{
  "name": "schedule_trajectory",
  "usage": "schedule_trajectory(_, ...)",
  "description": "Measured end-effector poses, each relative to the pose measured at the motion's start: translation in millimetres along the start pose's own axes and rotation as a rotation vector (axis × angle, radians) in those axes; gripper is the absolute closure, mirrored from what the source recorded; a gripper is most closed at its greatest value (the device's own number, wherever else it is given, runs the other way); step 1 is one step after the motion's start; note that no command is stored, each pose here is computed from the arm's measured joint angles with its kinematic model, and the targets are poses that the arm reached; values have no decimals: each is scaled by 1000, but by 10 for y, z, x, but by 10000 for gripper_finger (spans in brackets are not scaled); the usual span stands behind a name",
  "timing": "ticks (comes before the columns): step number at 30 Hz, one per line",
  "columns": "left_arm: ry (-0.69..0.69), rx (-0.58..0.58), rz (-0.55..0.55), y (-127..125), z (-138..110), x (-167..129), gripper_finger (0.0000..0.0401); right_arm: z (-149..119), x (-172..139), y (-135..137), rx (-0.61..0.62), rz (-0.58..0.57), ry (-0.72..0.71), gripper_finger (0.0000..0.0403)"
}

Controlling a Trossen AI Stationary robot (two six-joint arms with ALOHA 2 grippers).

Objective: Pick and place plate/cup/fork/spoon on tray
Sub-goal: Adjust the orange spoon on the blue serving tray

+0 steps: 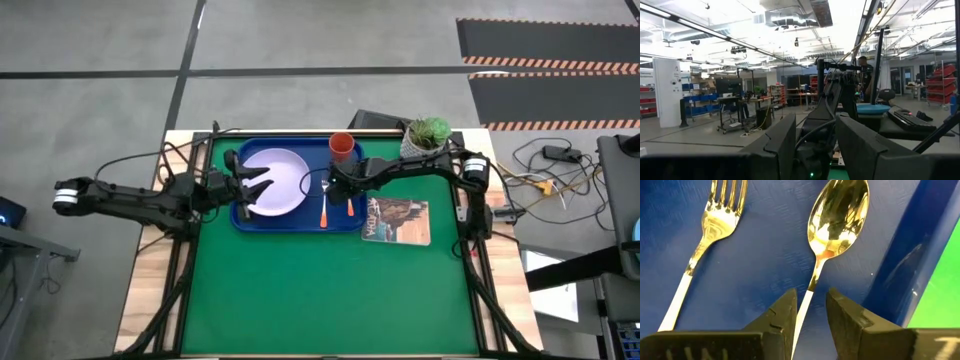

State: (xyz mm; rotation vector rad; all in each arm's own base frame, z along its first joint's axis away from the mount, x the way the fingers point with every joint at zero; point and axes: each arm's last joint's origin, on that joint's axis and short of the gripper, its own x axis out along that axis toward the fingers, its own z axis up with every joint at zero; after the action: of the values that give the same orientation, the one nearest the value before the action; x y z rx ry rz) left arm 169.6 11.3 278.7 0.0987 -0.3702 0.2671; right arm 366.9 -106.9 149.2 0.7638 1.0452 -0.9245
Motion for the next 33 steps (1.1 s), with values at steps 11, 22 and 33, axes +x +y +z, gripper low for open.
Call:
schedule_trajectory(11,0,0,0,-1,-1,1,278,0,68,21,26,11,-5,313)
schedule_trajectory(22,2,-1,0,-1,-7,3,278,-4,105,31,41,11,1,379)
schedule_trajectory(33,6,-2,-3,3,8,-16,278,55,-81,205,178,78,-20,393)
